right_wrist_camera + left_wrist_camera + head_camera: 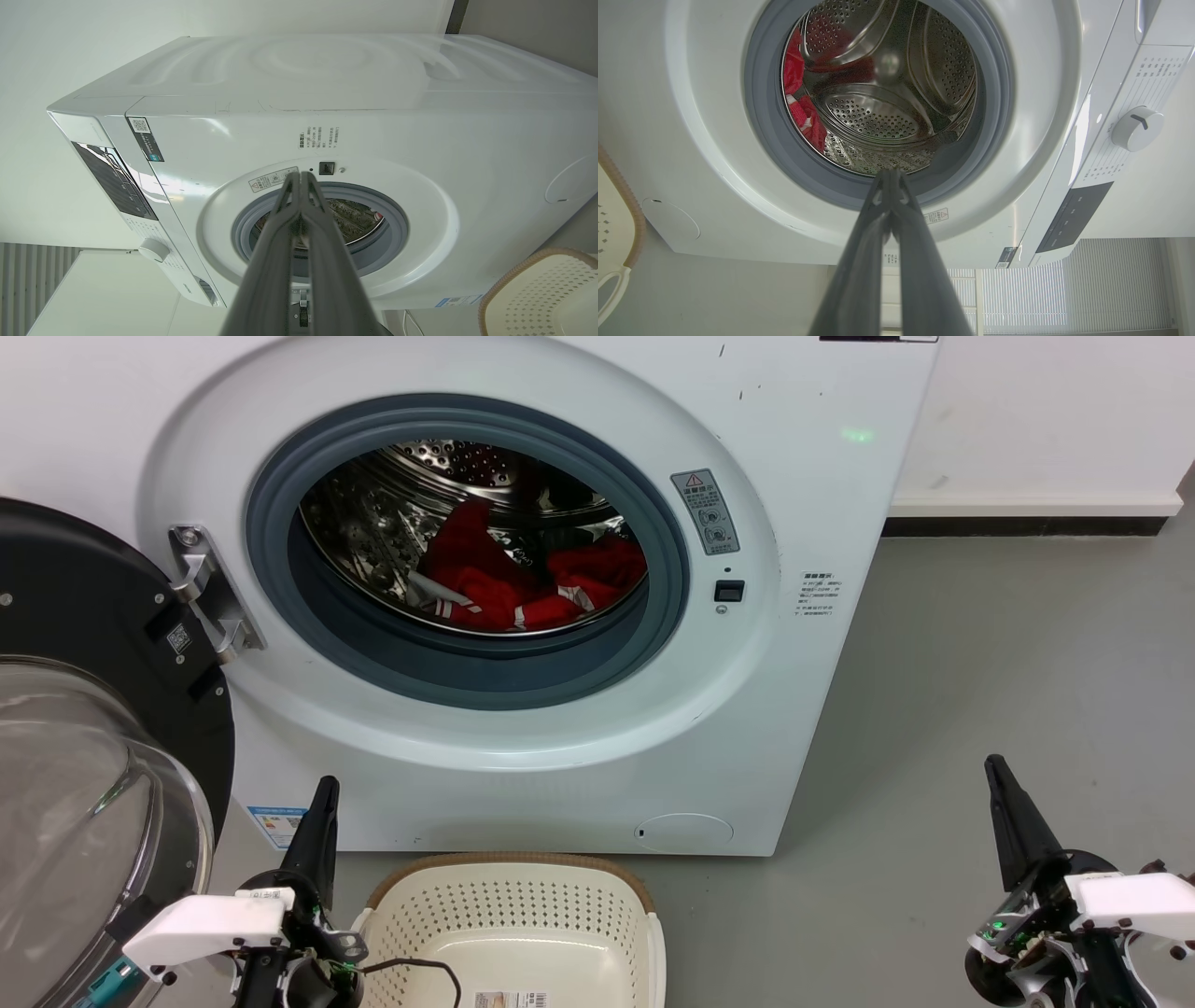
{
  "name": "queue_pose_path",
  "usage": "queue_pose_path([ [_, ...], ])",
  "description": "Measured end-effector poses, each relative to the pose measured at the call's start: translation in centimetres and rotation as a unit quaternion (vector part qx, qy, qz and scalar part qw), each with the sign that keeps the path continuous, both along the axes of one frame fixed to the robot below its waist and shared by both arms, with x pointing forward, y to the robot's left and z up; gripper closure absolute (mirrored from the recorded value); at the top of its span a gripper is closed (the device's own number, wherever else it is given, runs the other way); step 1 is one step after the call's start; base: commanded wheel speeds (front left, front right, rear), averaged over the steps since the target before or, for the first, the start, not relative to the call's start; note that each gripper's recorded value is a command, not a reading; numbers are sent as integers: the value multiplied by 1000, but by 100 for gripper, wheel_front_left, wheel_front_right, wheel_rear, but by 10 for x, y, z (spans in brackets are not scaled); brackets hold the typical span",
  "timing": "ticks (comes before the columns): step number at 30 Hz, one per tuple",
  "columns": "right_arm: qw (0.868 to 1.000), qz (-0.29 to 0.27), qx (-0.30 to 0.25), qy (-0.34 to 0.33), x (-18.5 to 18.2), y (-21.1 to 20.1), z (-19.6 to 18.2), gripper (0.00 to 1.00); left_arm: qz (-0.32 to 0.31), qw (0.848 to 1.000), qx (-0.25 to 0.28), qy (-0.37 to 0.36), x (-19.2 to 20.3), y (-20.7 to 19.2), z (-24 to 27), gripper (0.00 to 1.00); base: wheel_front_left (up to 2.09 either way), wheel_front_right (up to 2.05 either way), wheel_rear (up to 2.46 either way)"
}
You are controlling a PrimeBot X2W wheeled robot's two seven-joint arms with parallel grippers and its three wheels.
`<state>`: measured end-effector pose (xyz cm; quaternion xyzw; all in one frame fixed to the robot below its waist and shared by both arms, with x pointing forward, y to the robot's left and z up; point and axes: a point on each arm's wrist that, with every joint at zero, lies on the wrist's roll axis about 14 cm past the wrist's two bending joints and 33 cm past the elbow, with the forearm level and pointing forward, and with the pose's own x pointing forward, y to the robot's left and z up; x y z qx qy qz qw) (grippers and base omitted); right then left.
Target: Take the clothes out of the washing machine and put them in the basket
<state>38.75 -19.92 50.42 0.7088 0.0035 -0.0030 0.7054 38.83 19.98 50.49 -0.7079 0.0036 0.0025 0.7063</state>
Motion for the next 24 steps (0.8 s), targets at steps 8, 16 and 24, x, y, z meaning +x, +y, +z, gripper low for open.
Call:
queue_pose_path([
  [8,1000,0,0,0,0,0,0,100,0,1000,0,0,0,0,0,100,0,0,0],
  [16,1000,0,0,0,0,0,0,100,0,1000,0,0,0,0,0,100,0,0,0],
  [24,1000,0,0,0,0,0,0,100,0,1000,0,0,0,0,0,100,0,0,0],
])
